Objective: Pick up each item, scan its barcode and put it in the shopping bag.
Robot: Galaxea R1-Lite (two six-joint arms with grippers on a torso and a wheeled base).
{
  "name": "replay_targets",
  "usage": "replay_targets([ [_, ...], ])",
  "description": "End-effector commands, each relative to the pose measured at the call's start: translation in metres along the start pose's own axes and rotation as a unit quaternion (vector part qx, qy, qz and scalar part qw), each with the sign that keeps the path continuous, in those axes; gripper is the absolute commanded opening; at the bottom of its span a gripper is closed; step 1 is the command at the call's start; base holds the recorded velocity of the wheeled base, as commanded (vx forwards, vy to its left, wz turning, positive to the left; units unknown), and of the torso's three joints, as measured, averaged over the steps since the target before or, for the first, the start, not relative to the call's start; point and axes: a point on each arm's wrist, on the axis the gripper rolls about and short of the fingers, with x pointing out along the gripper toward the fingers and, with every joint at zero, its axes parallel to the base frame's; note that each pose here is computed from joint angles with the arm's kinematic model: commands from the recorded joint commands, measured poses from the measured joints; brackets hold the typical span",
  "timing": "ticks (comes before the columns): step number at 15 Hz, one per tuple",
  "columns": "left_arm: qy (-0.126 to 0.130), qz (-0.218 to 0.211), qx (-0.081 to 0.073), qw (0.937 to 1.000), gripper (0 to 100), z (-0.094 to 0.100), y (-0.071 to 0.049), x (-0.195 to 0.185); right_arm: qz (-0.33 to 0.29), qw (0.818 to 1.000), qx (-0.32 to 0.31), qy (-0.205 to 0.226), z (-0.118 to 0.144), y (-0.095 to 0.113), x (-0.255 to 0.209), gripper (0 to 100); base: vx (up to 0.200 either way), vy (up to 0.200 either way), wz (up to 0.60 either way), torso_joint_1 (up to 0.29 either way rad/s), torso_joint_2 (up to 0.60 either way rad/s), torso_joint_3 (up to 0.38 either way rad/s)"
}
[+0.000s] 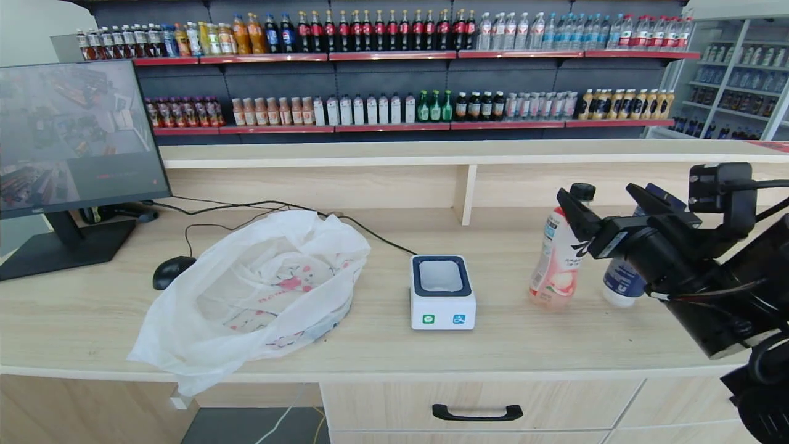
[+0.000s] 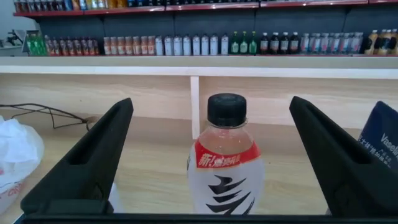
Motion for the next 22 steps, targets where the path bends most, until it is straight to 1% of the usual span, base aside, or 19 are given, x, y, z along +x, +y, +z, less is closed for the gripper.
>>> replay_targets([
  [1,0.0,0.0,0.0,1.0,100,0.0,0.0,0.0,0.002,1.0,-0.003,0.028,-0.019,0.002,0.007,100,0.0,0.0,0.0,0.0,0.0,0.0],
  [3,0.0,0.0,0.0,1.0,100,0.0,0.0,0.0,0.002,0.999,-0.004,0.032,-0.025,0.004,0.013,100,0.0,0.0,0.0,0.0,0.0,0.0],
  [7,0.0,0.0,0.0,1.0,100,0.0,0.0,0.0,-0.013,0.999,-0.009,0.047,-0.036,-0.005,0.017,100,0.0,0.0,0.0,0.0,0.0,0.0],
  [10,0.0,0.0,0.0,1.0,100,0.0,0.0,0.0,-0.022,0.998,-0.011,0.05,-0.038,-0.01,0.019,100,0.0,0.0,0.0,0.0,0.0,0.0],
  [13,0.0,0.0,0.0,1.0,100,0.0,0.0,0.0,-0.024,0.998,-0.008,0.059,-0.045,-0.011,0.022,100,0.0,0.0,0.0,0.0,0.0,0.0],
  [15,0.0,0.0,0.0,1.0,100,0.0,0.0,0.0,-0.032,0.997,-0.01,0.065,-0.05,-0.015,0.023,100,0.0,0.0,0.0,0.0,0.0,0.0],
  [19,0.0,0.0,0.0,1.0,100,0.0,0.0,0.0,-0.052,0.994,-0.005,0.093,-0.069,-0.027,0.025,100,0.0,0.0,0.0,0.0,0.0,0.0],
  [22,0.0,0.0,0.0,1.0,100,0.0,0.0,0.0,-0.051,0.993,0.0,0.103,-0.076,-0.027,0.026,100,0.0,0.0,0.0,0.0,0.0,0.0],
])
